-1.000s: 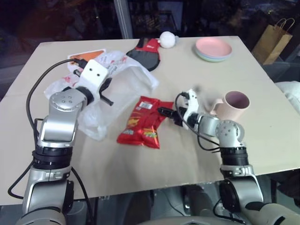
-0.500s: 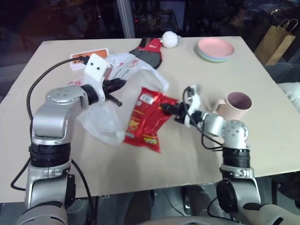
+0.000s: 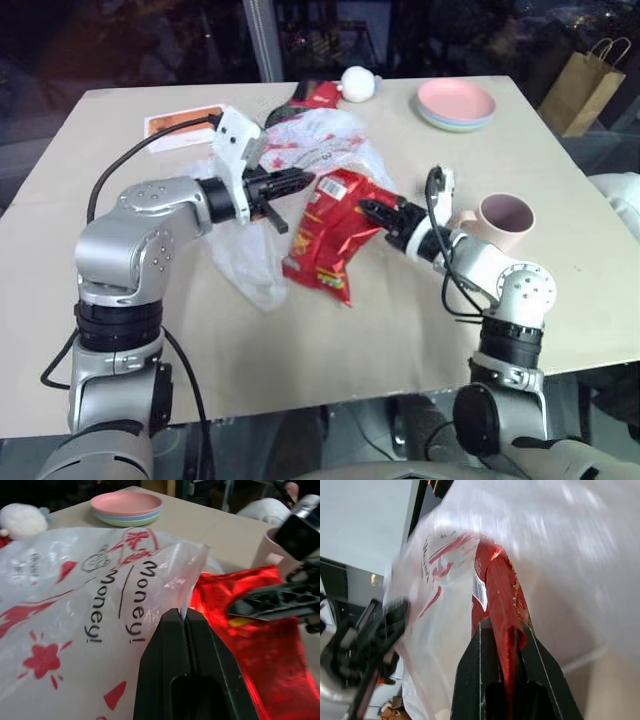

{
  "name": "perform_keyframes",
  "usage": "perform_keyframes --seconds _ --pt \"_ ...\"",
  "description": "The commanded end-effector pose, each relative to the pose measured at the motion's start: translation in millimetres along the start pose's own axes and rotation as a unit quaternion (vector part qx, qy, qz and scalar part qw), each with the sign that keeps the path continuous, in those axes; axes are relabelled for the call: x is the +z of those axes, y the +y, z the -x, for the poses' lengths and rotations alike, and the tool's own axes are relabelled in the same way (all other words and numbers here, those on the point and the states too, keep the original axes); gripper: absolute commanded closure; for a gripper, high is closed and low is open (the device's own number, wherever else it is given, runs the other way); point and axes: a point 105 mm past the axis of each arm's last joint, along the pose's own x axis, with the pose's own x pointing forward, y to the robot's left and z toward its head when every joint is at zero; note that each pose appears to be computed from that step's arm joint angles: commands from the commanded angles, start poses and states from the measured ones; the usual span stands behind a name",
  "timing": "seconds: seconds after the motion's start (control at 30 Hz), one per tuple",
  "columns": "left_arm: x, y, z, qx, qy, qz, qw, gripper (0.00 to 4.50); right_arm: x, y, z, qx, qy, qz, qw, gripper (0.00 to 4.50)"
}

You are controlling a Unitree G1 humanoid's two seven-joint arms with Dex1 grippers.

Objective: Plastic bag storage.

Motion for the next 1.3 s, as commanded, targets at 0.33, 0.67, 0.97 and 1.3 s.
perform_keyframes --seconds 0.33,0.67,0.97,1.3 --pt "-36.0 1.9 23.1 0.014 0.087 -0.042 0.995 4.5 36.5 27.2 -16.7 0.068 -0.061 -0.113 0.989 4.42" --pt "-37.4 -4.2 19.8 0.002 0.083 -0.006 0.997 4.5 18.6 16.3 -34.5 0.046 -0.037 -0.106 0.993 4.42" --pt "-38.9 12.9 13.8 0.058 0.077 0.013 0.995 4.5 -10.2 -27.2 -20.4 -0.024 0.019 0.099 0.995 2.42" --pt "-31.6 28.3 5.5 0.086 0.057 0.001 0.995 4.5 -18.2 -19.2 0.5 -0.005 0.04 0.099 0.994 1.08"
